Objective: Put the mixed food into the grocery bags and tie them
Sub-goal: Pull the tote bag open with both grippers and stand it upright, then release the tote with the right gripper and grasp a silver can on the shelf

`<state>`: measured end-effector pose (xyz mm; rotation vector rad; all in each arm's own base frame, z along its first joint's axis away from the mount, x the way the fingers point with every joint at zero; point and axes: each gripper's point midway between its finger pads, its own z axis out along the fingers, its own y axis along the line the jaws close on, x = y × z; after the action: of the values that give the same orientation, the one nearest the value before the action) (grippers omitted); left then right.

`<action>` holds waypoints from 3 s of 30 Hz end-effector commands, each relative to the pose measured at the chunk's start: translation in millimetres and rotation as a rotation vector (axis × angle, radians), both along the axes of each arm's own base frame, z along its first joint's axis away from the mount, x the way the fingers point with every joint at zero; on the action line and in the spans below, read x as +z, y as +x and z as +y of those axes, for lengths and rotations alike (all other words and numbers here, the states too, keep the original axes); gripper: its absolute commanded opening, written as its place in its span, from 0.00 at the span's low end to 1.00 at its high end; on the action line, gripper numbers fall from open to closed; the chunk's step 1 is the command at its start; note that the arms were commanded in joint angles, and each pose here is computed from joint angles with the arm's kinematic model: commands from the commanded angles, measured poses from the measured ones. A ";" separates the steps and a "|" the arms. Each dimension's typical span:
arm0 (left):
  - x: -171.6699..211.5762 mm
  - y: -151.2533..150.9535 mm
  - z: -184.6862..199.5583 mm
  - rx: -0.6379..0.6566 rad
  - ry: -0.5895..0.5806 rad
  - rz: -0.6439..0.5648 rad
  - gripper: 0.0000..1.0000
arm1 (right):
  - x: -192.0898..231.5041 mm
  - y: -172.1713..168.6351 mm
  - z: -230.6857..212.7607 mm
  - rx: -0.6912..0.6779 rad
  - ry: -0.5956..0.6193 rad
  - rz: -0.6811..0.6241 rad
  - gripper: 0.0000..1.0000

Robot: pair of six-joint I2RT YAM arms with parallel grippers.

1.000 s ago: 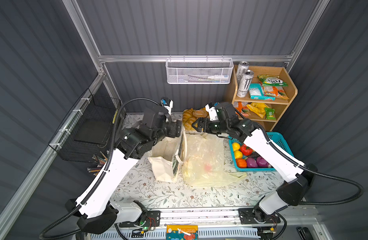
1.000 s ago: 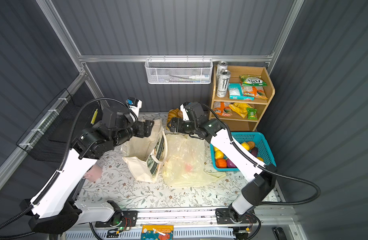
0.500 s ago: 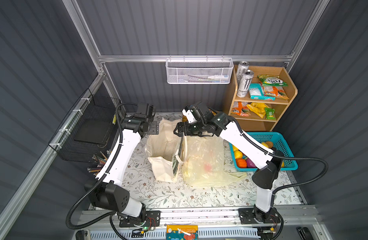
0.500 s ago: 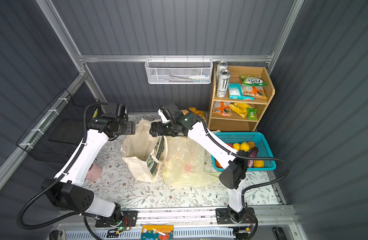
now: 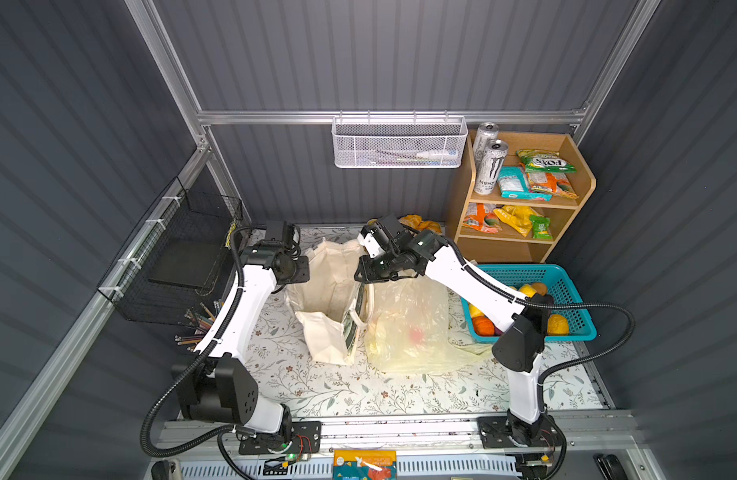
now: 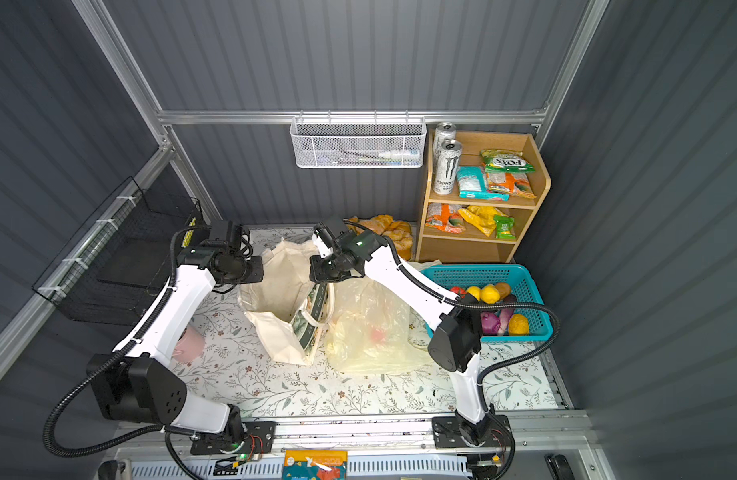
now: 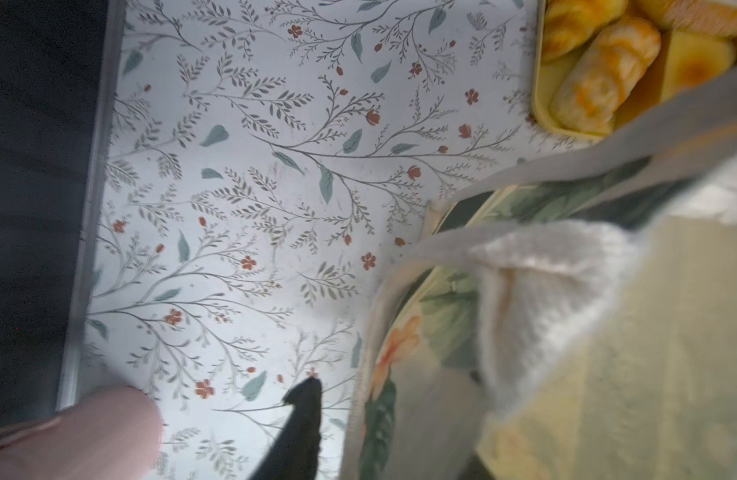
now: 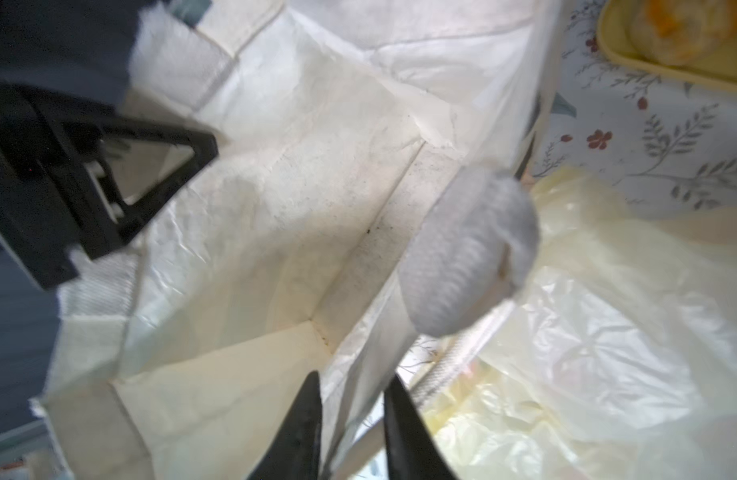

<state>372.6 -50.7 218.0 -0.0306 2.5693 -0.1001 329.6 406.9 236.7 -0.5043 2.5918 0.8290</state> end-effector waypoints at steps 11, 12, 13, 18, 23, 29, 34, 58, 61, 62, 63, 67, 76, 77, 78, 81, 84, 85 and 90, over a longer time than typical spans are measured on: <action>8.4 -10.9 7.8 0.034 -0.021 -0.061 0.00 | 5.0 7.0 -104.1 -0.227 0.093 -0.047 0.00; 8.3 -11.0 8.6 0.040 -0.021 -0.063 0.00 | 2.4 6.4 -106.7 -0.237 0.100 -0.045 0.00; 8.1 -11.0 7.8 0.038 -0.026 -0.065 0.00 | 1.9 5.0 -105.7 -0.233 0.112 -0.043 0.00; 17.5 -6.7 -6.7 -0.001 -0.101 -0.093 0.00 | 1.9 3.0 -95.2 -0.199 0.128 -0.025 0.00; 14.9 -8.2 -24.0 -0.079 -0.167 -0.068 0.00 | 12.1 0.1 -87.9 -0.141 0.140 -0.035 0.30; 6.5 -9.5 -32.5 -0.104 -0.208 -0.041 0.00 | 77.6 -0.1 -120.9 -0.147 0.161 -0.173 0.68; 7.5 -9.5 -39.5 -0.120 -0.243 -0.045 0.00 | 155.8 12.1 -183.6 -0.301 0.188 -0.411 0.99; -8.2 -6.6 -46.8 -0.146 -0.255 -0.011 0.00 | 262.0 164.8 -363.5 -0.642 0.079 -0.752 0.88; -10.5 -4.7 -47.3 -0.147 -0.255 -0.003 0.00 | 256.9 171.7 -363.7 -0.629 0.058 -0.780 0.88; -10.8 -3.8 -47.0 -0.147 -0.254 -0.002 0.00 | 256.8 173.9 -365.0 -0.631 0.049 -0.790 0.89; -12.2 -3.6 -47.2 -0.147 -0.252 0.003 0.00 | 254.9 176.8 -366.1 -0.634 0.039 -0.792 0.89; -14.2 -0.7 -47.6 -0.146 -0.252 0.009 0.00 | 248.0 191.6 -368.8 -0.633 0.009 -0.814 0.89; -20.7 6.2 -46.7 -0.137 -0.242 0.033 0.00 | 231.8 221.1 -363.9 -0.611 0.017 -0.832 0.87; -21.5 6.9 -47.0 -0.137 -0.242 0.036 0.00 | 229.7 223.8 -362.9 -0.608 0.015 -0.831 0.87; -22.1 7.7 -47.2 -0.137 -0.242 0.038 0.00 | 227.6 225.6 -362.1 -0.607 0.013 -0.829 0.86; -24.2 8.9 -47.7 -0.137 -0.241 0.046 0.00 | 221.6 232.2 -361.7 -0.606 0.008 -0.828 0.85; -25.4 9.4 -47.2 -0.136 -0.237 0.051 0.00 | 218.0 238.3 -362.9 -0.608 -0.003 -0.836 0.82; -26.5 9.1 -46.6 -0.133 -0.236 0.055 0.00 | 217.4 240.5 -363.5 -0.609 -0.006 -0.842 0.80; -30.6 8.5 -46.6 -0.131 -0.234 0.068 0.00 | 215.5 247.0 -361.0 -0.598 0.001 -0.852 0.67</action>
<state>389.9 -95.3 203.6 0.0337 2.5313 -0.4537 572.2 46.0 443.4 -0.0128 1.8173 0.3098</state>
